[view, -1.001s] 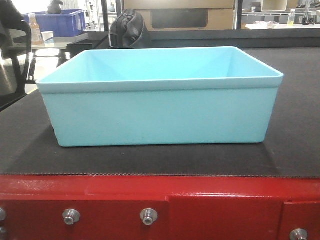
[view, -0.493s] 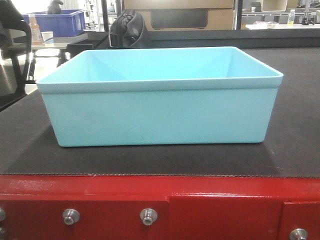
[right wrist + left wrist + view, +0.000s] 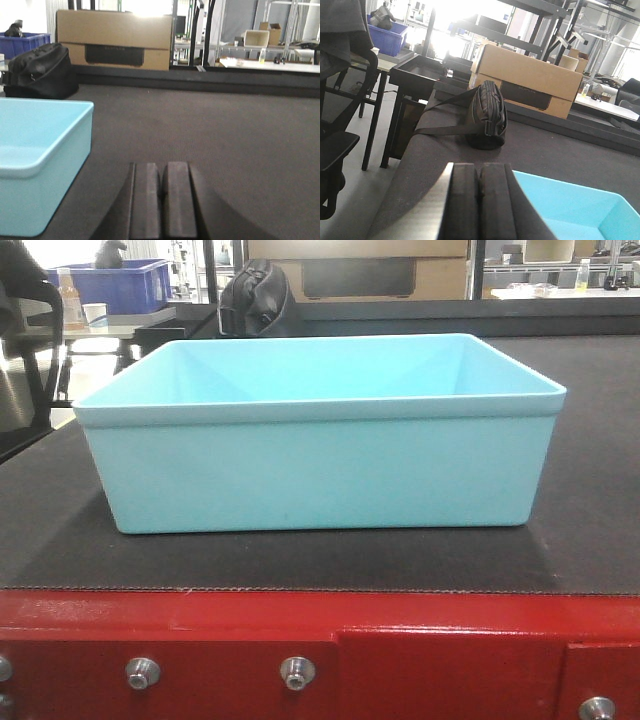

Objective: Fetch blue bin and place on conveyor start

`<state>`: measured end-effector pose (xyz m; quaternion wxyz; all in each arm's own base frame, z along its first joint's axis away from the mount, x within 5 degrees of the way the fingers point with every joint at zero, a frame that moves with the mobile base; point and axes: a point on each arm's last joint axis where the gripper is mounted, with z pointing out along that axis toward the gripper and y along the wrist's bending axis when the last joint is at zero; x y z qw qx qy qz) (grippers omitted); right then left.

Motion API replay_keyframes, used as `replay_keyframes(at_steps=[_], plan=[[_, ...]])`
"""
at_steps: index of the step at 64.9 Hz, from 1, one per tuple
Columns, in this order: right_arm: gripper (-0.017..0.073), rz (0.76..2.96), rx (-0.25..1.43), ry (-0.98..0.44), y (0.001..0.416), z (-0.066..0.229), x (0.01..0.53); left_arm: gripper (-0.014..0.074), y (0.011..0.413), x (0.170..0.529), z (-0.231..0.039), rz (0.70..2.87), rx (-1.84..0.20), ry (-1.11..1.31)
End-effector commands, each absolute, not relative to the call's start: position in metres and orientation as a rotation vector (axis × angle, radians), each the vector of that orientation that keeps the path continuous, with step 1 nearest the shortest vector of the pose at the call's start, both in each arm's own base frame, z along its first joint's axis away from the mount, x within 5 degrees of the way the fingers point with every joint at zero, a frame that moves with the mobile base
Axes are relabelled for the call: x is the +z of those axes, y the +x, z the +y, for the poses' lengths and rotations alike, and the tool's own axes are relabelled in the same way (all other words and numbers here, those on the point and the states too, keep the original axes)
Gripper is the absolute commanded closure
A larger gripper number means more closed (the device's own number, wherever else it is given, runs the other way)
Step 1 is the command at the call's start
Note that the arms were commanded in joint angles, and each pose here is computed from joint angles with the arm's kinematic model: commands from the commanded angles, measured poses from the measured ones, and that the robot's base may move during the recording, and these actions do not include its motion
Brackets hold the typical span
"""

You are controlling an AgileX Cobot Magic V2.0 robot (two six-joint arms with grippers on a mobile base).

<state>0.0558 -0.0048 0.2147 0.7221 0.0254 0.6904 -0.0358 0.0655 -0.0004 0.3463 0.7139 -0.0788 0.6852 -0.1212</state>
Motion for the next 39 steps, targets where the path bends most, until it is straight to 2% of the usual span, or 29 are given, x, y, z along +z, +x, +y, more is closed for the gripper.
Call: replay_keyframes(at_steps=[1,39], plan=[[0.0726,1.525,-0.085,0.055,0.0559,-0.005,0.2108,0.0705,0.0644,0.3481,-0.0007,1.497,-0.272,-0.167],[0.0726,1.504,-0.085,0.054,0.0561,-0.005,0.2113,0.0705,0.0644,0.3481,-0.0007,1.497,-0.272,-0.167]])
